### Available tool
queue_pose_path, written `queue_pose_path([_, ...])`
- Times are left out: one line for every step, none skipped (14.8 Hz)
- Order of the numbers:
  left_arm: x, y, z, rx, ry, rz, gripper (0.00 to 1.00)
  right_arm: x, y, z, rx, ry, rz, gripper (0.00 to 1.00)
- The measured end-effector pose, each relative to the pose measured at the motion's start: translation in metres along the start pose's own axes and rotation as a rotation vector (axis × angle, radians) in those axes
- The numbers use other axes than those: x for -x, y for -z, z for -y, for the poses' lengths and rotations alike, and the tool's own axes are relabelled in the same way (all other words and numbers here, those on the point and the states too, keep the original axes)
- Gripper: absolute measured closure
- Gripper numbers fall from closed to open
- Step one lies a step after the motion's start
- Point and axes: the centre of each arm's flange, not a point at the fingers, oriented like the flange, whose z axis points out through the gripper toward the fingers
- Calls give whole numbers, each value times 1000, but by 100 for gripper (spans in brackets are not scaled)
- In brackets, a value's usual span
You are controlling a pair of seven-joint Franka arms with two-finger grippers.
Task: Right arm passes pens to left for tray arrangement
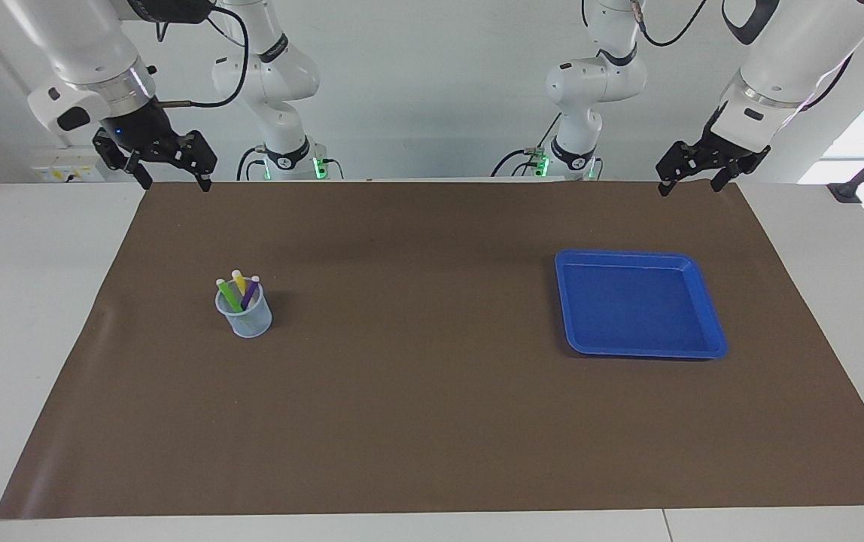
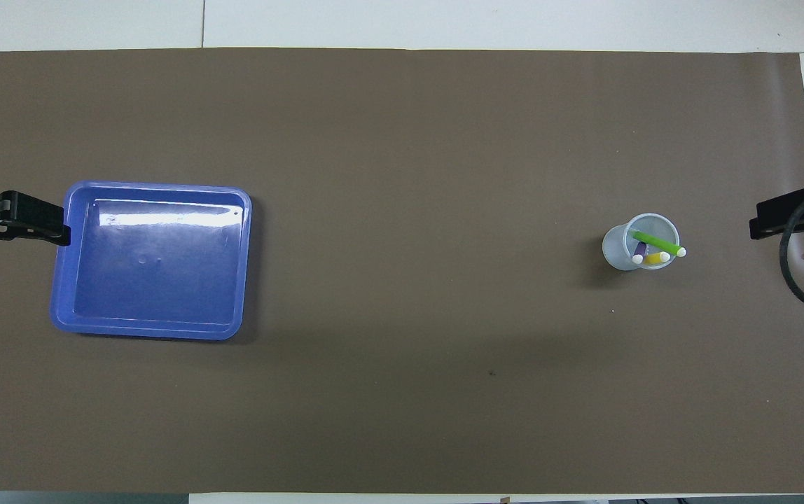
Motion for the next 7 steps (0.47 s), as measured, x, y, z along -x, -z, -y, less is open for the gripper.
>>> queue_pose_path([0, 0, 0, 0, 0, 0, 0, -1, -2, 0, -1, 0, -8, 0])
queue_pose_path([0, 0, 0, 0, 0, 0, 0, -2, -6, 0, -1, 0, -17, 0])
queue_pose_path([0, 0, 0, 0, 0, 0, 0, -4, -13, 0, -2, 0, -25, 0])
queue_pose_path([0, 0, 0, 0, 0, 0, 0, -6, -23, 0, -3, 1, -33, 0])
queue_pose_path([0, 0, 0, 0, 0, 0, 0, -8, -36, 1, -3, 1, -39, 0])
queue_pose_path([0, 0, 0, 0, 0, 0, 0, -11, -50, 1, -4, 2, -43, 0])
queue_pose_path([0, 0, 0, 0, 0, 0, 0, -13, -64, 1, -4, 2, -48, 0])
